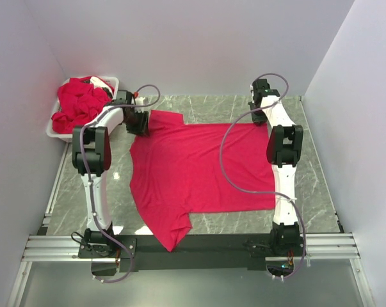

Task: Fold and stack the t-shirts
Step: Flatten the tshirt out

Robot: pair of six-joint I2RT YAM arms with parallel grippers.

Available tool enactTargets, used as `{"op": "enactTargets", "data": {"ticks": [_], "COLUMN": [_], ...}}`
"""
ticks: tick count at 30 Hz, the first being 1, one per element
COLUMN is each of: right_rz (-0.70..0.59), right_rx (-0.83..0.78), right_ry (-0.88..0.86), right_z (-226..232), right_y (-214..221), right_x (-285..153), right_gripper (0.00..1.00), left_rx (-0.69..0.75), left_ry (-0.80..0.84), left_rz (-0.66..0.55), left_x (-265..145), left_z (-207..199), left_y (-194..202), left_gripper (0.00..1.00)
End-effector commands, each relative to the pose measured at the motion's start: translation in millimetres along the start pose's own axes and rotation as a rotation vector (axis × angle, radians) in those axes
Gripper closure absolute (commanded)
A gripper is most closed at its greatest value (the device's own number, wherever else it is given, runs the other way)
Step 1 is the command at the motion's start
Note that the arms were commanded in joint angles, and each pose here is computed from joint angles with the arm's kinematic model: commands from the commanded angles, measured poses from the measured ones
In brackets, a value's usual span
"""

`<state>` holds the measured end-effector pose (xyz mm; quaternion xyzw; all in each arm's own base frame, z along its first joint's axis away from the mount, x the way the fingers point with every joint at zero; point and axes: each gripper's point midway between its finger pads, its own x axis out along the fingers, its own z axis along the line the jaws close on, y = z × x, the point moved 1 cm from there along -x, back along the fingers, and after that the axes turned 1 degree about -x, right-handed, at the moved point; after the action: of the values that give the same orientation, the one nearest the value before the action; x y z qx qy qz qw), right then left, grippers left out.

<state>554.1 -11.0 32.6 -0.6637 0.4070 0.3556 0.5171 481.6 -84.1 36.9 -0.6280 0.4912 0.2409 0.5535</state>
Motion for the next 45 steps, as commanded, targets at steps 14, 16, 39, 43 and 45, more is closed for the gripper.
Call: {"op": "enactTargets", "data": {"ticks": [14, 16, 39, 43, 45], "right_rz": [-0.216, -0.246, 0.215, 0.290, 0.279], "right_rx": [0.081, 0.077, -0.111, -0.088, -0.081], "right_ry": [0.069, 0.048, -0.439, -0.384, -0.357], "right_z": [-26, -28, 54, 53, 49], "right_y": [-54, -59, 195, 201, 188], "right_x": [-39, -62, -143, -108, -98], "right_gripper": [0.61, 0.54, 0.75, 0.78, 0.78], "left_rx": [0.112, 0.155, 0.364, 0.335, 0.314], "left_ry": [-0.016, 0.021, 0.204, 0.167, 0.133], "left_rz": [-0.183, -0.299, 0.053, 0.099, 0.112], "left_x": [-5, -52, -99, -85, -76], "left_z": [19, -3, -45, -34, -26], "left_y": [-86, -108, 136, 144, 144], "left_gripper": [0.40, 0.36, 0.47, 0.48, 0.50]}}
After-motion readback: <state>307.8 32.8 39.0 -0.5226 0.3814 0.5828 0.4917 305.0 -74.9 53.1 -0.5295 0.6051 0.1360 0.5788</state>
